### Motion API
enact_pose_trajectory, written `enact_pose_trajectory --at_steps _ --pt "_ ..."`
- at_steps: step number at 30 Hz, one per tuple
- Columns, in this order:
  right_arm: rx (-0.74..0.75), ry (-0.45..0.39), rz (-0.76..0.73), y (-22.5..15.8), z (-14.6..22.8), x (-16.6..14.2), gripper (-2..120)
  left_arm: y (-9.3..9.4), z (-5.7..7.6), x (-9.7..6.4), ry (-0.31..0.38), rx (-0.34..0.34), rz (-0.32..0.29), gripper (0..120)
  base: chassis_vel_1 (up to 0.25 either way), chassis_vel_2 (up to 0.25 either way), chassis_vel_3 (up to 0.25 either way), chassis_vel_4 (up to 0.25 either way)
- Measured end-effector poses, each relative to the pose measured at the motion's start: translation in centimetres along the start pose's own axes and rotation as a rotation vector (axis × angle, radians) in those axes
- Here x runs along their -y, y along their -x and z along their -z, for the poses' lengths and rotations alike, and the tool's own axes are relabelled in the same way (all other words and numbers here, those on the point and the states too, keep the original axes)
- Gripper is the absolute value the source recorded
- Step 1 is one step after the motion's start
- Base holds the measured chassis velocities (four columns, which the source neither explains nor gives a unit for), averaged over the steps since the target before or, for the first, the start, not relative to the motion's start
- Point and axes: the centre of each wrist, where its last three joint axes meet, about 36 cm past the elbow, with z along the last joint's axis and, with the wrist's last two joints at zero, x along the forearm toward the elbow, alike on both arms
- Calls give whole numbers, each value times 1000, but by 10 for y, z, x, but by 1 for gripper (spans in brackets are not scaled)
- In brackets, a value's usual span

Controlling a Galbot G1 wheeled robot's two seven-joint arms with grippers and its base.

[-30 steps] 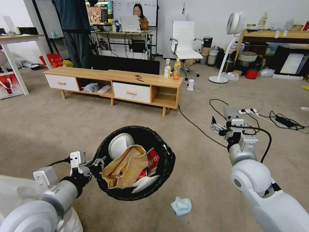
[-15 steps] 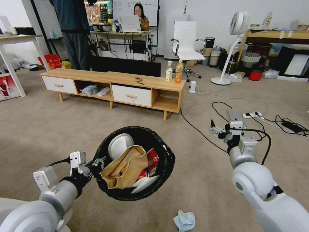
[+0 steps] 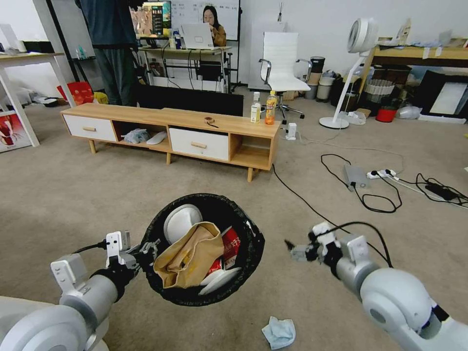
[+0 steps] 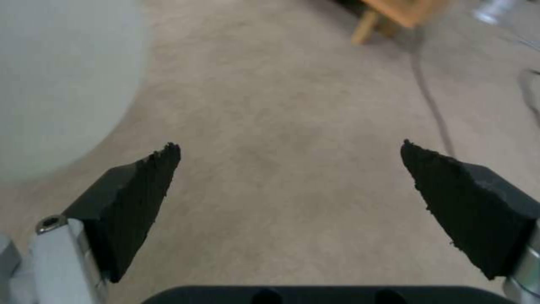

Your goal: Pick up the trash bin and place the garbage on the floor into it.

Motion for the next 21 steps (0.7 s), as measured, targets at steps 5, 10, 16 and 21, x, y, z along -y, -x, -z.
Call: enact_pose_trajectory --at_steps 5,10,16,21 --pt "23 -114 131 9 -39 11 100 -1 -1 0 -3 -2 -2 2 0 0 0 0" --pt "81 -384 363 27 -91 51 100 -3 -1 -1 -3 0 2 2 0 0 0 0" --pt "44 -445 435 38 -120 57 100 -4 -1 -2 -6 3 2 2 0 0 0 0" --pt "31 -454 441 47 -134 54 100 -3 -2 -2 -8 3 3 2 0 0 0 0"
